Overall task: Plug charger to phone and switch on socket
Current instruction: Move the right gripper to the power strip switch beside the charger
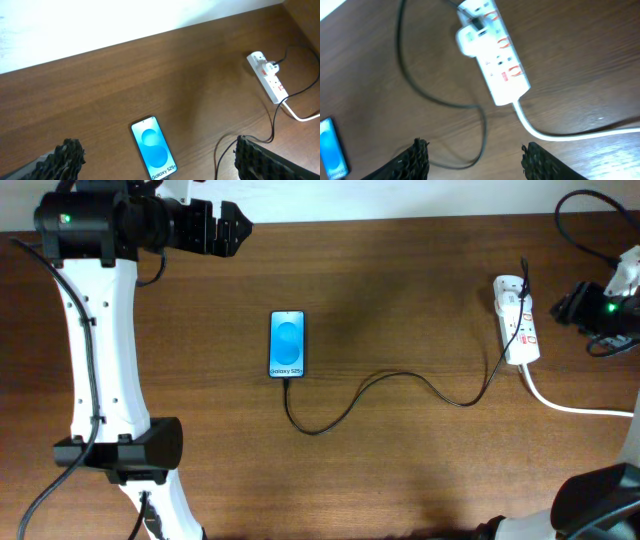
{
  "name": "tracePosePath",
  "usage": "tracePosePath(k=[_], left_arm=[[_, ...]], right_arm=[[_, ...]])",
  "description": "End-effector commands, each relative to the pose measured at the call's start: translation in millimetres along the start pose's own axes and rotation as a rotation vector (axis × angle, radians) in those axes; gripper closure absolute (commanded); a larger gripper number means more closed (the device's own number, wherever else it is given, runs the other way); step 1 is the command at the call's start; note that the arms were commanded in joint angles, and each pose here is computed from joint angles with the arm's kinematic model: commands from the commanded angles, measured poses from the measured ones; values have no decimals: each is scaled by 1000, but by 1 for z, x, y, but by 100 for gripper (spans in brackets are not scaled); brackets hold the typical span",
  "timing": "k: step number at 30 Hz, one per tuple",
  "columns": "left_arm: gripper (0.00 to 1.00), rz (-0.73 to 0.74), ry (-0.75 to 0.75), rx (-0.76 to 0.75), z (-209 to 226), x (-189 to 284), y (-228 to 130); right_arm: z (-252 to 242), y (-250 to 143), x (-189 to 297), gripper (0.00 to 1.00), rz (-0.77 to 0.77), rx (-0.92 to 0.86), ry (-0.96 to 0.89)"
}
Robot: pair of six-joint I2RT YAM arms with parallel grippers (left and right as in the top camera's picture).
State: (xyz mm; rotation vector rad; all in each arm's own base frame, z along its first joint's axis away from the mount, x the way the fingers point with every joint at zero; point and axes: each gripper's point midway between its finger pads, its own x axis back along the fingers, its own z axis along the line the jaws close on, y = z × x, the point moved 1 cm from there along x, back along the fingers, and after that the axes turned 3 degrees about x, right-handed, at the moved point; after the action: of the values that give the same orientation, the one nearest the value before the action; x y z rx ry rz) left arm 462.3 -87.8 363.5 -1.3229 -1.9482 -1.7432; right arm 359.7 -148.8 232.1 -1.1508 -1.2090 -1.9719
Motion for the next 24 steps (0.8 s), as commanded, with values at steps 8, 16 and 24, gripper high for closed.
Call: tracePosePath(k=[8, 16, 24], left_arm=[[1, 6, -12, -11, -3, -3, -1], [1, 6, -12, -11, -3, -3, -1], [1, 6, -12, -11, -3, -3, -1]], right_arm=[[-56, 23, -121, 21, 60, -176, -97], [-65, 26, -172, 17, 75, 29, -142], [-63, 24, -192, 16, 86, 72, -195]])
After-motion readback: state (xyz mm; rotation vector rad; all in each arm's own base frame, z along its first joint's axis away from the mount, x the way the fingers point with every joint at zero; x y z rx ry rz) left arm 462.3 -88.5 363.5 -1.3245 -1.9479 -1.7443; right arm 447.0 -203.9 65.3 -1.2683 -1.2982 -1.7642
